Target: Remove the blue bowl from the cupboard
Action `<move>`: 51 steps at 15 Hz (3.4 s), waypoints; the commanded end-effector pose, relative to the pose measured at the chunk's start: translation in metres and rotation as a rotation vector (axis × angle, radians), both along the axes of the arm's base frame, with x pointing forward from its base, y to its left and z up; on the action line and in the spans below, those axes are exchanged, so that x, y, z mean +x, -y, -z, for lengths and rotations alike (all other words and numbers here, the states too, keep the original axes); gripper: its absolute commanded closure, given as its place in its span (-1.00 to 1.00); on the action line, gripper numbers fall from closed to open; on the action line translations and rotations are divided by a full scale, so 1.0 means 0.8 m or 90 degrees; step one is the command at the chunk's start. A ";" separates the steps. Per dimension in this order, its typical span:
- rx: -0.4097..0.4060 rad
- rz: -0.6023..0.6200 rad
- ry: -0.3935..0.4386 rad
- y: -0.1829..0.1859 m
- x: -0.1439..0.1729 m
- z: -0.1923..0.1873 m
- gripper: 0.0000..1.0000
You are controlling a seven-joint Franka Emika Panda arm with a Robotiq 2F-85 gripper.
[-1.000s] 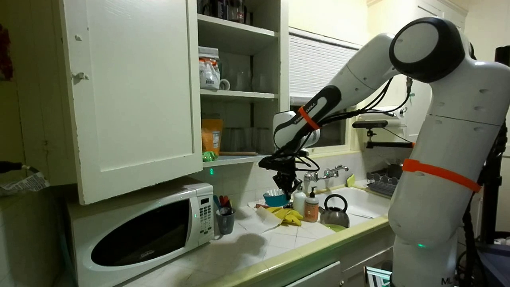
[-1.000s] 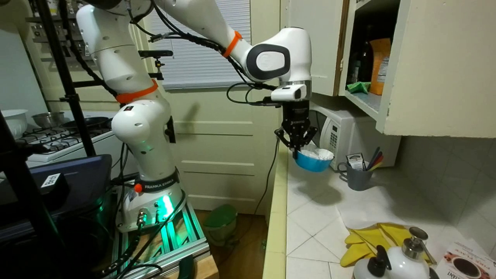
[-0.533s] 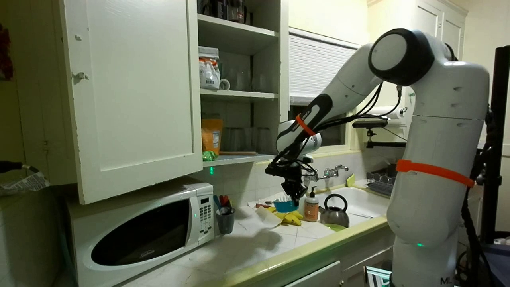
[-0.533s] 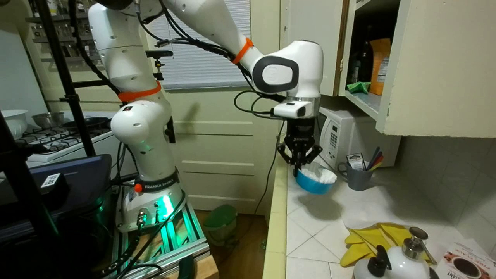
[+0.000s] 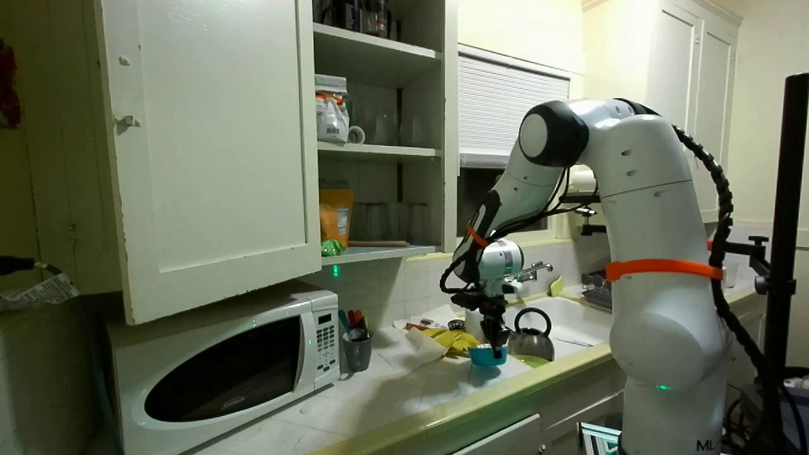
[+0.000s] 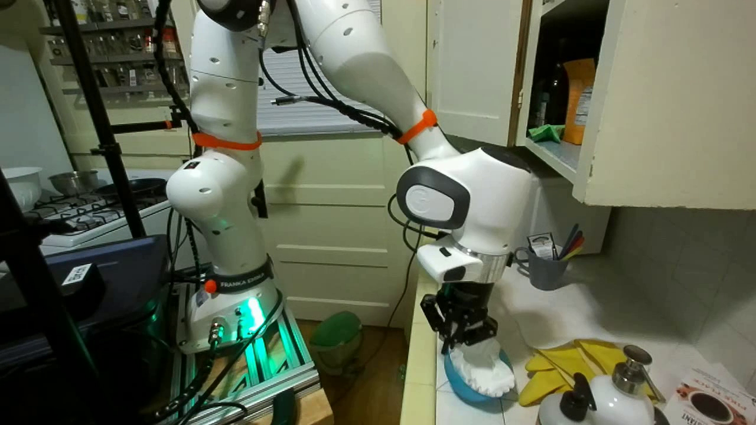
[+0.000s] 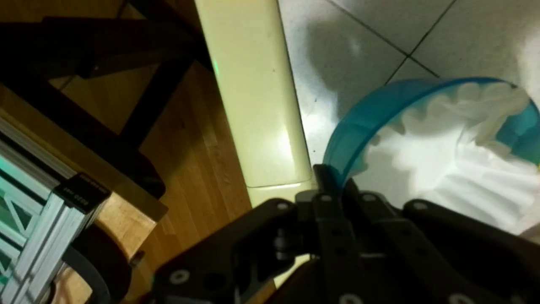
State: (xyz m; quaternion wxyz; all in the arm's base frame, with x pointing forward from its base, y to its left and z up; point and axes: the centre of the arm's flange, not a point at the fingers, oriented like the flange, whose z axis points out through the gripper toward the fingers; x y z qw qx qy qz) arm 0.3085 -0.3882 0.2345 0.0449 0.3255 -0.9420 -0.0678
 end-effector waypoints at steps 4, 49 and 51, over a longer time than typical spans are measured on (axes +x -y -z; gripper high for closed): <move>0.009 0.216 0.052 0.026 -0.007 0.030 0.30; -0.150 -0.889 -0.042 -0.126 0.016 -0.364 -1.00; -0.167 -0.955 -0.045 -0.132 0.021 -0.394 -1.00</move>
